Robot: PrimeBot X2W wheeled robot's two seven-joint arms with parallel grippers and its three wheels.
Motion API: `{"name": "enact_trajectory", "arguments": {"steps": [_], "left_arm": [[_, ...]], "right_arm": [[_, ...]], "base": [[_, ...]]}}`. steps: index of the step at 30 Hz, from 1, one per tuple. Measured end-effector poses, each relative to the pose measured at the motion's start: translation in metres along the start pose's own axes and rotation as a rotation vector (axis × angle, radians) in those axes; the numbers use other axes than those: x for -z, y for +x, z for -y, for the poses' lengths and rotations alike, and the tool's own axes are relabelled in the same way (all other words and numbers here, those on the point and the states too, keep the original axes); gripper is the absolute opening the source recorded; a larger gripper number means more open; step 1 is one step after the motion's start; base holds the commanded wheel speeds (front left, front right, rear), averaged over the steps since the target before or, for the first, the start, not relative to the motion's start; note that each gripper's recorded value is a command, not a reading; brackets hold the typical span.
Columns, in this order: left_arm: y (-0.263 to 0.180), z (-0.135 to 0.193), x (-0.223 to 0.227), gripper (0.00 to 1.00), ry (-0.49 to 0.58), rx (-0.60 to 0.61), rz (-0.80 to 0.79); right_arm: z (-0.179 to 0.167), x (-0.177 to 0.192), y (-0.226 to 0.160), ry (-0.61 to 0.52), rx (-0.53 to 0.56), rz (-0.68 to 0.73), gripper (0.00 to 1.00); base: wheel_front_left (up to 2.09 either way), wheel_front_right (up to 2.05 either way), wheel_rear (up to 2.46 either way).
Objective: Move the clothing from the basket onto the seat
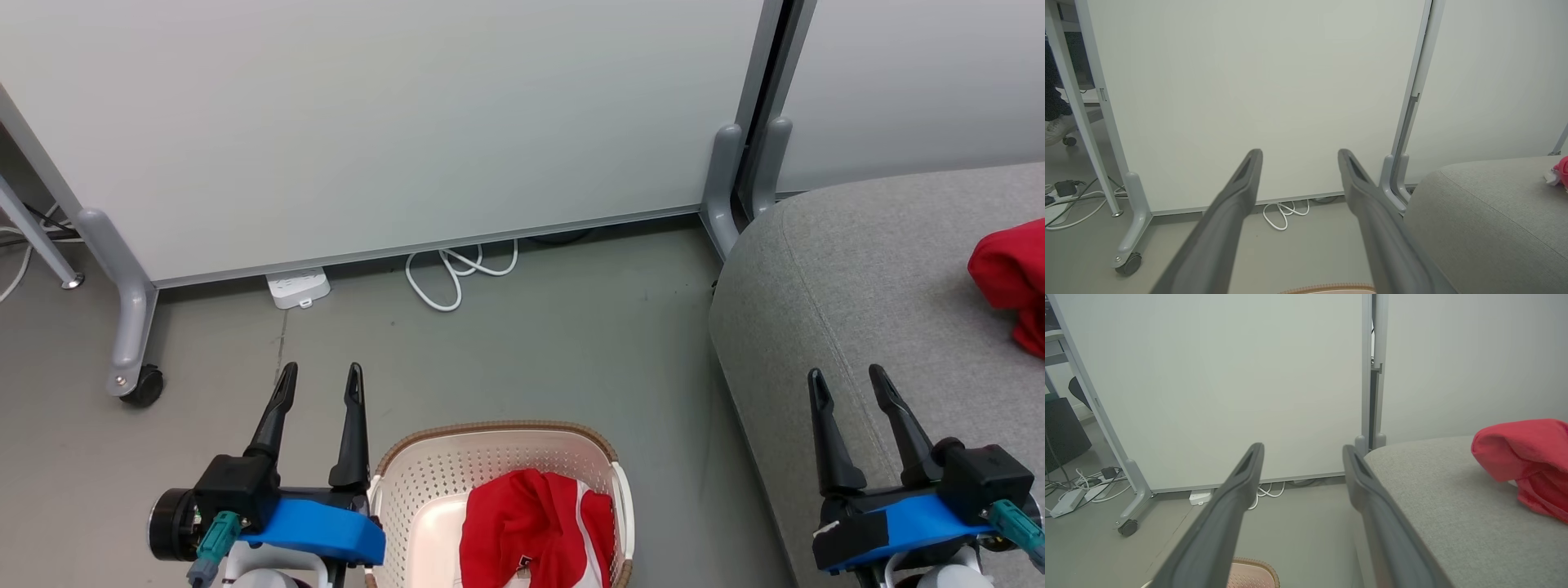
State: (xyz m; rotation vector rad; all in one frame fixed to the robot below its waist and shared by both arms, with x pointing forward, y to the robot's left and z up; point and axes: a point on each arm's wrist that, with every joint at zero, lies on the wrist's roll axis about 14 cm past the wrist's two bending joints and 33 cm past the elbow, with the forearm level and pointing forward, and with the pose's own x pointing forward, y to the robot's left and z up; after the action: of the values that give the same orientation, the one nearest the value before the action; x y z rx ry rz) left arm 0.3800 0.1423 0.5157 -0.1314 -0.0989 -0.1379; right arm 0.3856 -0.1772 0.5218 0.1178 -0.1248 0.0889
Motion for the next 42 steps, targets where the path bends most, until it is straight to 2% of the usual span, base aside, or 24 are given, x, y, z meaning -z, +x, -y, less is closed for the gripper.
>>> {"name": "enact_trajectory", "arguments": {"steps": [8, 19, 31, 42], "left_arm": [[0.001, 0.004, 0.004, 1.00, -0.002, 0.012, -0.013], [0.024, 0.051, 0.025, 1.00, -0.011, 0.178, -0.075], [0.049, 0.115, 0.102, 1.00, 0.009, 0.423, -0.297], [0.050, 0.146, 0.192, 1.00, 0.047, 0.589, -0.544]], "right_arm": [[0.001, 0.003, -0.001, 0.001, 0.003, -0.009, 1.00], [0.013, 0.007, 0.003, -0.004, 0.033, -0.021, 1.00], [0.032, 0.015, 0.029, -0.019, 0.066, -0.029, 1.00], [0.047, 0.032, 0.062, -0.044, 0.072, -0.051, 1.00]], "base": [[0.00, 0.00, 0.00], [0.00, 0.00, 0.00], [0.00, 0.00, 0.00], [0.00, 0.00, 0.00]]}}
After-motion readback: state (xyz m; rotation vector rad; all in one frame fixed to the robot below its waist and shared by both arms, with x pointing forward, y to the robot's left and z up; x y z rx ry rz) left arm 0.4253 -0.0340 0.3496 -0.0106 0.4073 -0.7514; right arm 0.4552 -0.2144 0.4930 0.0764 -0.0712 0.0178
